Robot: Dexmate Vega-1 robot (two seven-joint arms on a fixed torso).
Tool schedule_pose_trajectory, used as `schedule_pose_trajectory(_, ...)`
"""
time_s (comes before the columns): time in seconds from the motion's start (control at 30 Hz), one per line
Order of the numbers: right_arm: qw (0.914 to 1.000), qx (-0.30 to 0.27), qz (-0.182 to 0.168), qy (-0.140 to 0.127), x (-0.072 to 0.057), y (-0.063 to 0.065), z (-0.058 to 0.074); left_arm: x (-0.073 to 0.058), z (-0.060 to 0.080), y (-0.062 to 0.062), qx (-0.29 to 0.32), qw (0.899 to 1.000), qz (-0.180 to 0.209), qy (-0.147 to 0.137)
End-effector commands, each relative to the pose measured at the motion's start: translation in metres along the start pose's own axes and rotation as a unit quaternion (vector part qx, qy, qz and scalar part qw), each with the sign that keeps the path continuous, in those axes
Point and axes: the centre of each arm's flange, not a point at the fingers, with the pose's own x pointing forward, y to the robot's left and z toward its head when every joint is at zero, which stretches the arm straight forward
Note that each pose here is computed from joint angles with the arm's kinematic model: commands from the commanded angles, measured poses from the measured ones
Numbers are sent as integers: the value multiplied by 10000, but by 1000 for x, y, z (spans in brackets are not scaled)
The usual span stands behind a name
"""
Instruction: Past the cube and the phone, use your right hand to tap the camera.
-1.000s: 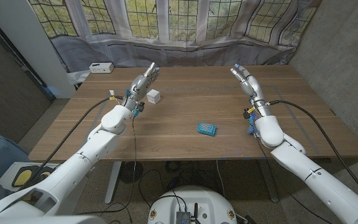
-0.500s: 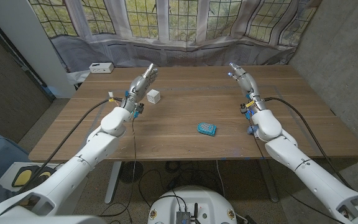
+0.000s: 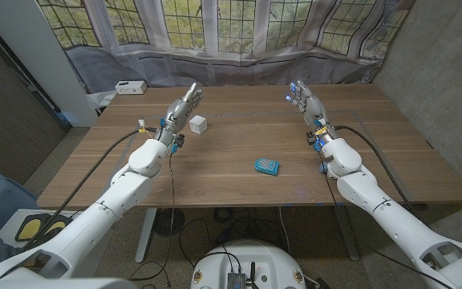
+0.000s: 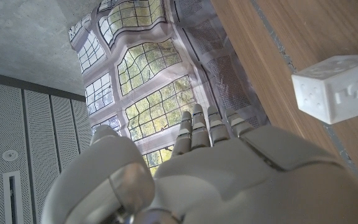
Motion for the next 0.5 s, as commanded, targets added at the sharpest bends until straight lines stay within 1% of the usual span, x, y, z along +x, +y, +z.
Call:
schedule_pose_trajectory(0.03, 9979, 578, 257, 113, 0, 2, -17, -2, -4, -1, -110, 9999, -56, 6)
schedule_pose_trajectory(0.2, 9978, 601, 264, 104, -3, 4, -18, -2, -7, -2, -188, 9998, -107, 48)
schedule_pose_trajectory(0.5, 9980, 576, 223, 123, -5, 5, -17, -3, -6, -2, -168, 9997, -164, 48)
